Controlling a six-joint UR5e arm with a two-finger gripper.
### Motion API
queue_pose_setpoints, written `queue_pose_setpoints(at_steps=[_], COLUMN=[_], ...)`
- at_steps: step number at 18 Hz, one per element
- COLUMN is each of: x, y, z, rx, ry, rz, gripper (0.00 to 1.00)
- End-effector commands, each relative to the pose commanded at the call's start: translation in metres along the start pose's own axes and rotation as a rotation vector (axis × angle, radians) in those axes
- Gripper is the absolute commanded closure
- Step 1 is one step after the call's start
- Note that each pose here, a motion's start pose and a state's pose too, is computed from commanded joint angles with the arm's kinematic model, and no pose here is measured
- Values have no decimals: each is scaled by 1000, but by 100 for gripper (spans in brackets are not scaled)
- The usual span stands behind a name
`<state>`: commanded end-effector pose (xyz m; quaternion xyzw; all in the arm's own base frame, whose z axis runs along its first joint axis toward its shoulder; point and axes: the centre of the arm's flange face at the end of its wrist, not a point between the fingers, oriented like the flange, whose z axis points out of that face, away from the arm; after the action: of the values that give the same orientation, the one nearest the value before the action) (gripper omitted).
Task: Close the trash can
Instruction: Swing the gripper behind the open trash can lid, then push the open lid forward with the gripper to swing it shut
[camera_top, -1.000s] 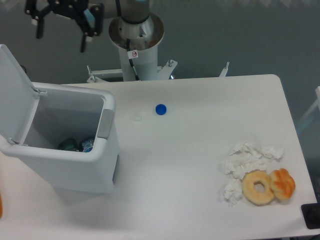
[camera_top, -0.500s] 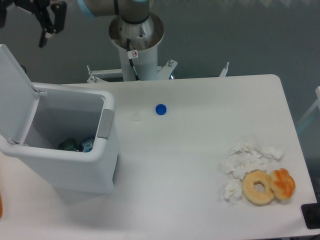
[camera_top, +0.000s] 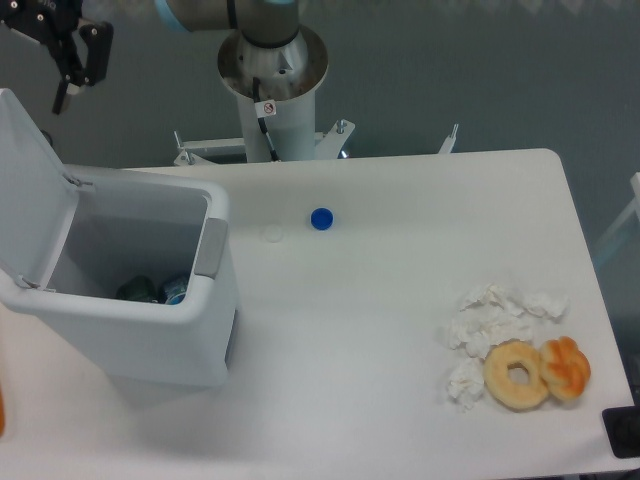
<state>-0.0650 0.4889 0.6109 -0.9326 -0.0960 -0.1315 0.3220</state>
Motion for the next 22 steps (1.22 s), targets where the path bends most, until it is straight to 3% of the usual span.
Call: queue_pose_setpoints(at_steps=[22], x=[-27], y=[-7], z=[-3], rx=[17], ry=[-144], rz=[-32], gripper=[0])
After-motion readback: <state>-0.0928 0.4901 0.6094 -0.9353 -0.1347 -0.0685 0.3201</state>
